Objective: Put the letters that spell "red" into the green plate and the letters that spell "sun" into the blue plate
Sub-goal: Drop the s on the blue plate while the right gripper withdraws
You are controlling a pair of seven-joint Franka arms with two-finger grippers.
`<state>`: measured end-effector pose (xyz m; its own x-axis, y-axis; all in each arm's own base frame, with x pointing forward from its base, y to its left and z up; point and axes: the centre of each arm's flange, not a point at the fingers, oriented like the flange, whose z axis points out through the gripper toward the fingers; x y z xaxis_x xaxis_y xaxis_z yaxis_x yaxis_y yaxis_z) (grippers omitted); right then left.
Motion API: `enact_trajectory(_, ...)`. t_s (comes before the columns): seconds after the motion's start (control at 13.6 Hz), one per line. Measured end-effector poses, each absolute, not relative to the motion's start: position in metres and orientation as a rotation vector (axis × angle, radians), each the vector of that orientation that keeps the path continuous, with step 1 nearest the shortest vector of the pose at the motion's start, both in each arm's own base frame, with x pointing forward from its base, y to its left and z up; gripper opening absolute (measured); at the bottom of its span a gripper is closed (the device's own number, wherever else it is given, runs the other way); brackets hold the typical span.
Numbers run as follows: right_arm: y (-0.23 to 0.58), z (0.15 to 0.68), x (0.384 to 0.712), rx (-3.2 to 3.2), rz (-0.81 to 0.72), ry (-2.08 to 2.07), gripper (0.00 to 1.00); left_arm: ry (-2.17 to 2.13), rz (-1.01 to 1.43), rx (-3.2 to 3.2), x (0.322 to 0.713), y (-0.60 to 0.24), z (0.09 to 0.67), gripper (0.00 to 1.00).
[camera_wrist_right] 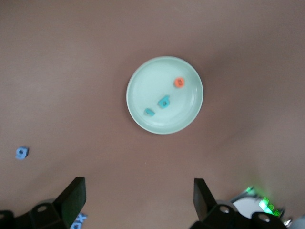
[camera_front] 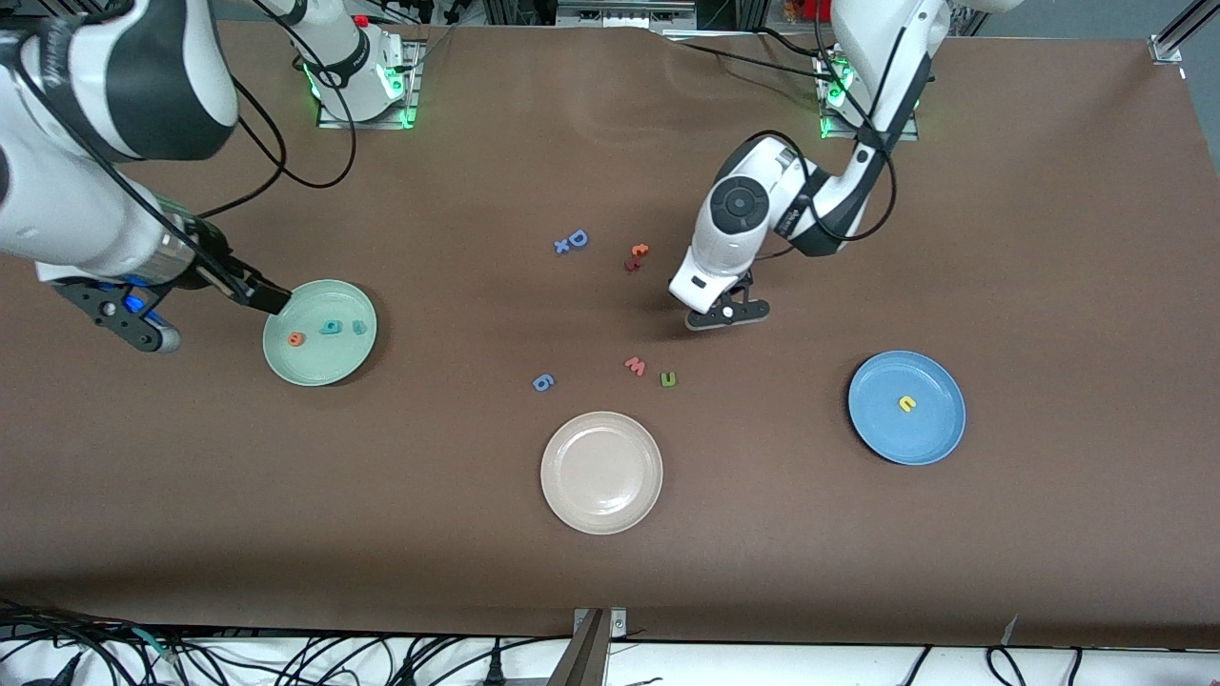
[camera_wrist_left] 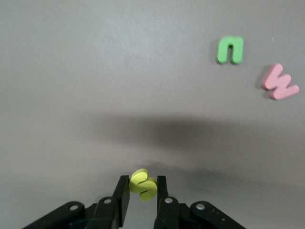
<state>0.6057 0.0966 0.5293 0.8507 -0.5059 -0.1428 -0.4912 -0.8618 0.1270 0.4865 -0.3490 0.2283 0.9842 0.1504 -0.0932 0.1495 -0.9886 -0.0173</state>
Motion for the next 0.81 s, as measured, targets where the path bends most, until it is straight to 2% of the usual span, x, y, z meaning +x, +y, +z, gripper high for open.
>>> enact_trajectory(0.37, 0.079, 0.551, 0.613, 3.042, -0.196, -0.475, 1.00, -0.010, 0.214, -3.118, 0.529, -0.269, 0.257, 0.27)
enact_trajectory(0.81, 0.034, 0.559, 0.620, 3.053, -0.163, -0.456, 1.00, 0.251, 0.256, -3.131, 0.563, -0.172, 0.266, 0.27)
